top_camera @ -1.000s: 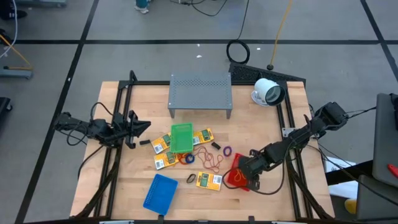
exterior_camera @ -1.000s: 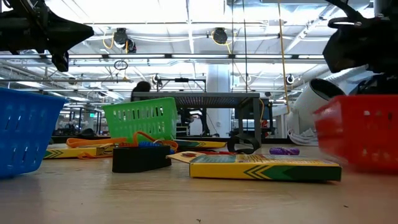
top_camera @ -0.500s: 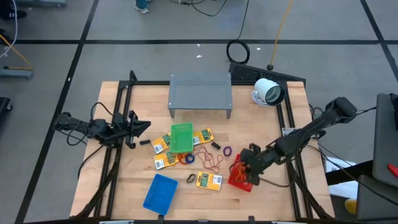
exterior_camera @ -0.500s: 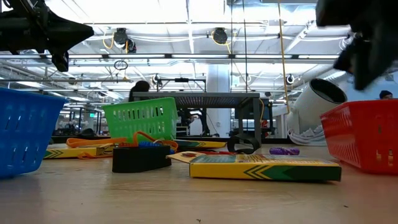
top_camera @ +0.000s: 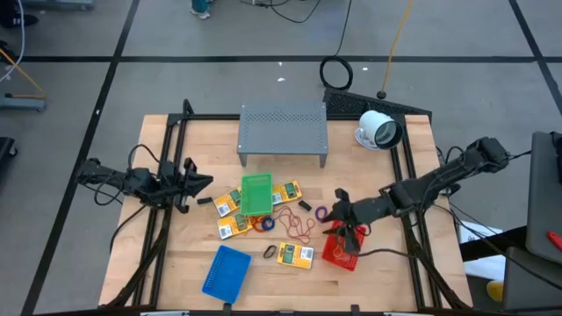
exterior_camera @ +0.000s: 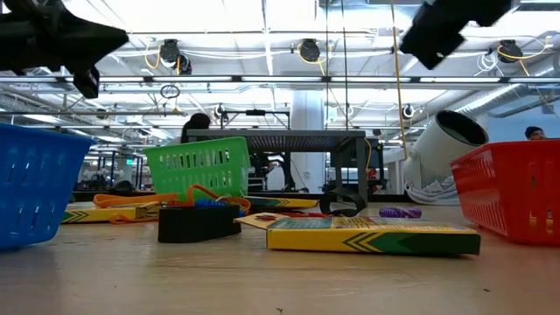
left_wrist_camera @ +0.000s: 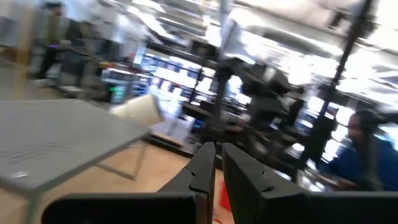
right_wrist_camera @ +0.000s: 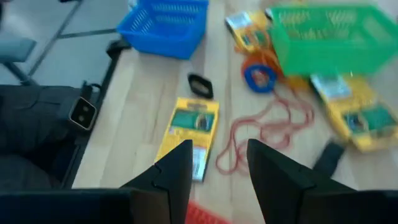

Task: Pick & Place Office Desk Supplies
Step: Put the purple spring rubberband band into the blue bin

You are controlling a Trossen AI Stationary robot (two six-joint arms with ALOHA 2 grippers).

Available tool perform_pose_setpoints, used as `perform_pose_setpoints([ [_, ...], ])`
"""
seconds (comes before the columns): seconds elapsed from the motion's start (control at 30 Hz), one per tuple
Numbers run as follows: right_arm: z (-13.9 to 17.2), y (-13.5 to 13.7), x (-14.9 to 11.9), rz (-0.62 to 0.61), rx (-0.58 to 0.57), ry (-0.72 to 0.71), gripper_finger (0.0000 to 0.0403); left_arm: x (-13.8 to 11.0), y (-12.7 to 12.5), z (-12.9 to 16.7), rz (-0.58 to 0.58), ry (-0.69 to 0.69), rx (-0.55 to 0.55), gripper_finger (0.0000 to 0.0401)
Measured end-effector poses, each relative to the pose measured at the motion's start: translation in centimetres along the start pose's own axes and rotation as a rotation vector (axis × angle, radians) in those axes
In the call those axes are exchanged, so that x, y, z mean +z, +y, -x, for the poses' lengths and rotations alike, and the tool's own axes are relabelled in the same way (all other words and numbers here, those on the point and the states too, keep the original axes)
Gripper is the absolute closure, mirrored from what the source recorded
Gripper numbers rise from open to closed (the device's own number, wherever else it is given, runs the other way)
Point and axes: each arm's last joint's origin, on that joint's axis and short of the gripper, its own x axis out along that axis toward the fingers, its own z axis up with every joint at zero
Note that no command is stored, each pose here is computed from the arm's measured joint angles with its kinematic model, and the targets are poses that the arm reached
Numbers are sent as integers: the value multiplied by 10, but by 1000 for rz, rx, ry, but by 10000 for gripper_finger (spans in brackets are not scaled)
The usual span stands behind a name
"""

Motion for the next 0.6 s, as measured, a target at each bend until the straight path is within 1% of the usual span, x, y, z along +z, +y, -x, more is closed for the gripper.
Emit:
perform_pose_setpoints([
  [0.07, -1, -8, 5, 32, 10, -21, 261, -1, -2, 0, -31, 18, -65, 364],
  [0.13, -1, -16, 11, 62, 30, -52, 261, -2, -3, 0, -64, 39, -101, 364],
  [0.2, -1, -24, 16, 86, 44, -69, 261, -5, -2, 0, -83, 60, -107, 364],
  [0.33, 3, -40, 24, 137, 4, -19, 261, -8, -1, 0, -99, 98, -98, 364],
  [0.43, 3, -49, 36, 173, -43, 56, 261, -11, -1, 1, -111, 124, -93, 364],
  [0.6, -10, -57, 58, 237, -80, 289, 261, -11, -1, 1, -163, 118, -93, 364],
])
